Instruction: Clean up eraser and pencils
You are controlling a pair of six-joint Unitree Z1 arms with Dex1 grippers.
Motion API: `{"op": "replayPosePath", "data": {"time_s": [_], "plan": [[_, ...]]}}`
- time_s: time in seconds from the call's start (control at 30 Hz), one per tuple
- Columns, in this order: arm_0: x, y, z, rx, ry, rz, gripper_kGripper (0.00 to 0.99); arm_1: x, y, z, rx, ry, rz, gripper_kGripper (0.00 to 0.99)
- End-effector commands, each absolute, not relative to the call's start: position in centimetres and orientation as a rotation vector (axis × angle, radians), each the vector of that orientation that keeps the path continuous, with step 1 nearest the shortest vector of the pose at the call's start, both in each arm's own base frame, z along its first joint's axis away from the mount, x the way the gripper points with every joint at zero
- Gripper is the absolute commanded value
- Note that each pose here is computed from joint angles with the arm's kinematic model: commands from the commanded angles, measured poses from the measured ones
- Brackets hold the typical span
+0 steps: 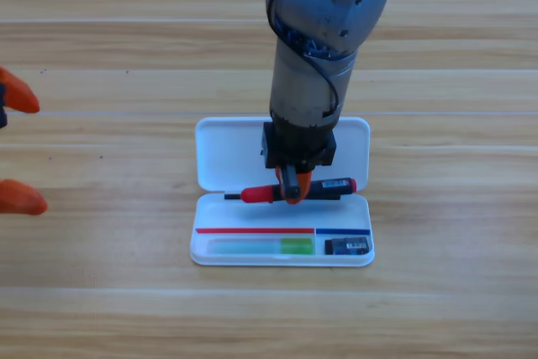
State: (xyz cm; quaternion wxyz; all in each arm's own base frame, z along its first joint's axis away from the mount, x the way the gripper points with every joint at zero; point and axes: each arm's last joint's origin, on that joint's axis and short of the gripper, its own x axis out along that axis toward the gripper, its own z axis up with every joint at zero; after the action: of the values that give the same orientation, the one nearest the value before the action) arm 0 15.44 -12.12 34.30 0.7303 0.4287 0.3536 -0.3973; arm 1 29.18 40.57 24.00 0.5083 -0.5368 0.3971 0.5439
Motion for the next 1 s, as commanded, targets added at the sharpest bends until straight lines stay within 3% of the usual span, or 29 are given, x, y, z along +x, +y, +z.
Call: {"op": "replayPosePath", "data": {"time_s": [0.03, 0.1, 0.13, 0.23, 0.37, 0.5, 0.6, 0.67, 0.83, 1.0], "plan": [[15.3, -11.6, 33.6, 0.941, 0.796, -0.853, 0.99, 28.3, 42.0, 20.4, -1.337, 1.042, 1.325, 0.301], [15.3, -11.6, 33.5, 0.942, 0.799, -0.853, 0.99, 28.3, 42.0, 20.5, -1.329, 1.043, 1.318, 0.788], [15.3, -11.6, 33.5, 0.942, 0.799, -0.853, 0.99, 28.3, 41.9, 20.9, -1.326, 1.036, 1.314, 0.884], [15.3, -11.6, 33.5, 0.943, 0.799, -0.852, 0.99, 27.7, 41.4, 23.1, -1.308, 1.015, 1.326, 0.919], [15.3, -11.6, 33.5, 0.943, 0.798, -0.85, 0.99, 24.4, 39.3, 29.3, -1.25, 0.967, 1.412, 0.942], [15.7, -11.8, 33.9, 0.943, 0.765, -0.823, 0.99, 20.4, 34.5, 36.8, -1.148, 0.857, 1.492, 0.945], [17.1, -12.3, 34.7, 0.93, 0.75, -0.793, 0.99, 17.3, 30.1, 40.9, -1.043, 0.79, 1.522, 0.945], [18.4, -12.9, 35.2, 0.921, 0.739, -0.78, 0.99, 16.1, 27.5, 42.1, -0.972, 0.758, 1.499, 0.946], [23.0, -15.1, 34.9, 0.898, 0.698, -0.746, 0.989, 15.0, 21.0, 44.3, -0.643, 0.682, 1.426, 0.988], [29.0, -17.4, 33.2, 0.856, 0.668, -0.747, 0.971, 13.3, 18.8, 43.6, -0.547, 0.585, 1.423, 0.989]]}}
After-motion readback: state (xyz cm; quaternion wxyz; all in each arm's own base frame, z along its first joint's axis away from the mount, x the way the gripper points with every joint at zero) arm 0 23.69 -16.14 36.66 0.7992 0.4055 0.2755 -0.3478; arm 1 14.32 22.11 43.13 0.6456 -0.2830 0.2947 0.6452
